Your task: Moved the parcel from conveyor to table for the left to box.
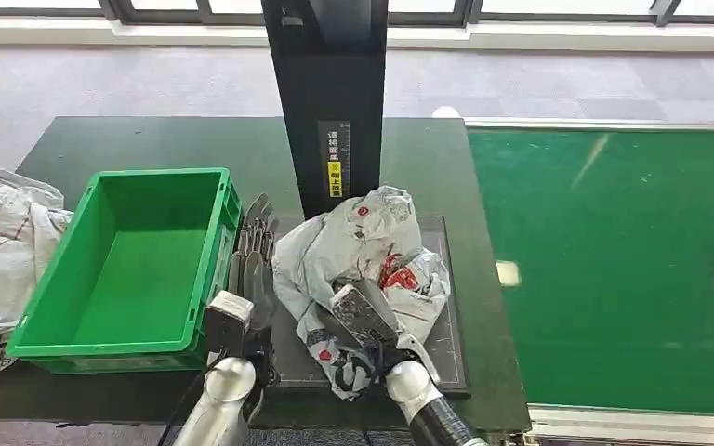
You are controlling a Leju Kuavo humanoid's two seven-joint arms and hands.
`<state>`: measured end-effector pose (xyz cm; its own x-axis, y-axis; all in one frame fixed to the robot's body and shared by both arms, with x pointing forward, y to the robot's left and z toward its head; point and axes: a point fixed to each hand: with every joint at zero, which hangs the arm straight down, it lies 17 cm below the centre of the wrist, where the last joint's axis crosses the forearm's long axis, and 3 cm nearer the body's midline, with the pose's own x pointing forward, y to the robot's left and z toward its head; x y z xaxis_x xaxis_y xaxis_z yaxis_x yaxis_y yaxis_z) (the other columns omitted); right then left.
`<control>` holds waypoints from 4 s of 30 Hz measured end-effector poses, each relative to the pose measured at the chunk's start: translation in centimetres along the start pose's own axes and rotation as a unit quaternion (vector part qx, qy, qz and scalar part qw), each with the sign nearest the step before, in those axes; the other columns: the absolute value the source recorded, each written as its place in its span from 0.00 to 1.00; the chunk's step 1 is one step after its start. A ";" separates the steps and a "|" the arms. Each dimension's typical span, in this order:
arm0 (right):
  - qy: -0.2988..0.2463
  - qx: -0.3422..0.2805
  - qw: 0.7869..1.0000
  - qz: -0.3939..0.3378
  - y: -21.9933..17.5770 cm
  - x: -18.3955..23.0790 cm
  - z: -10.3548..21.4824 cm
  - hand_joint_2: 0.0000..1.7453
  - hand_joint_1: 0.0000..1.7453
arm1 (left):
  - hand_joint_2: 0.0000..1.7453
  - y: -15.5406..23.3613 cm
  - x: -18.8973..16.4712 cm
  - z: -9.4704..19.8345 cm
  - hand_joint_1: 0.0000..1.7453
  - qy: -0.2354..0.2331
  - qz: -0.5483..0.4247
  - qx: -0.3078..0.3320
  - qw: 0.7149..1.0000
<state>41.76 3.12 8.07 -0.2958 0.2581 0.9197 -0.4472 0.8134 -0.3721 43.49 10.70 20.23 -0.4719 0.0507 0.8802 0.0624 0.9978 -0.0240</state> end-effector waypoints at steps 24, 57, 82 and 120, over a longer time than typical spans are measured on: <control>-0.061 -0.095 0.973 0.202 -5.7 5.0 2.0 0.00 0.00 | 0.00 3.8 1.4 0.4 0.00 -0.019 0.025 0.061 0.998; -0.302 -0.316 0.897 0.073 -16.0 20.1 12.8 1.00 0.00 | 1.00 -4.1 -1.4 3.5 0.00 -0.027 -0.261 -0.100 0.960; -0.344 -0.293 0.891 0.047 -17.6 22.5 13.8 1.00 0.00 | 1.00 -10.0 -14.2 10.2 0.00 0.083 -0.485 -0.309 0.814; -0.333 -0.304 0.892 0.000 -18.4 21.5 16.4 1.00 0.00 | 1.00 -1.3 2.5 3.7 1.00 -0.131 -0.445 -0.021 0.885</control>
<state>29.78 -14.86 32.68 -0.8229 0.0553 0.5655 0.0333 0.9982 -0.0491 39.00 9.72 20.68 -0.5375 -0.7418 0.4010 -0.4075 0.6448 0.6467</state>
